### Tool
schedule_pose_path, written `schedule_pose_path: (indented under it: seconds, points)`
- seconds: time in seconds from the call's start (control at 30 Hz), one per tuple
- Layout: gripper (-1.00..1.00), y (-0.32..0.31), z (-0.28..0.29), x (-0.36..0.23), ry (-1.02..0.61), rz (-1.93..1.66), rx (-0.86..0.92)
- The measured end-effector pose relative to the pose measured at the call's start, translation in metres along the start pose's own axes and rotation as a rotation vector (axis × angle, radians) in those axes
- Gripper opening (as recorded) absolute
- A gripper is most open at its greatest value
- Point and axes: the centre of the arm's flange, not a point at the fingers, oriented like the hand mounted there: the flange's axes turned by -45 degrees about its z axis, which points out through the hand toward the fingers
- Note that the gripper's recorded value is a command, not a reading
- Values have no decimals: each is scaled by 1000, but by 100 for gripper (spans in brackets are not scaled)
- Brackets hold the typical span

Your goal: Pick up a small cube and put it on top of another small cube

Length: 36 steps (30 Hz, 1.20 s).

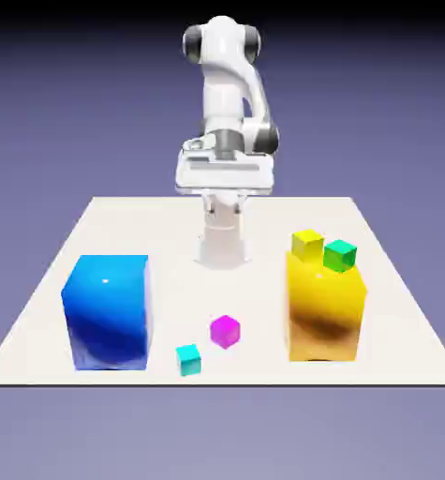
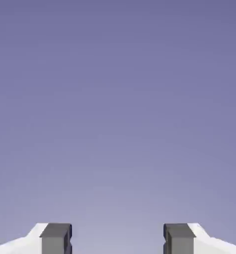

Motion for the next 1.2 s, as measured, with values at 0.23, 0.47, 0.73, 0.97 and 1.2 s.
schedule_pose_path:
  seconds: [0.23,0.47,0.73,0.97,1.2]
  points:
    - [0,-18,88,-38,-344,-246,85]
    - [0,-33,163,-97,-686,-512,170]
    - [0,-35,220,-163,-922,-695,223]
    - [-100,-33,241,-188,-923,-695,223]
    - [-100,-60,196,-115,-918,-738,267]
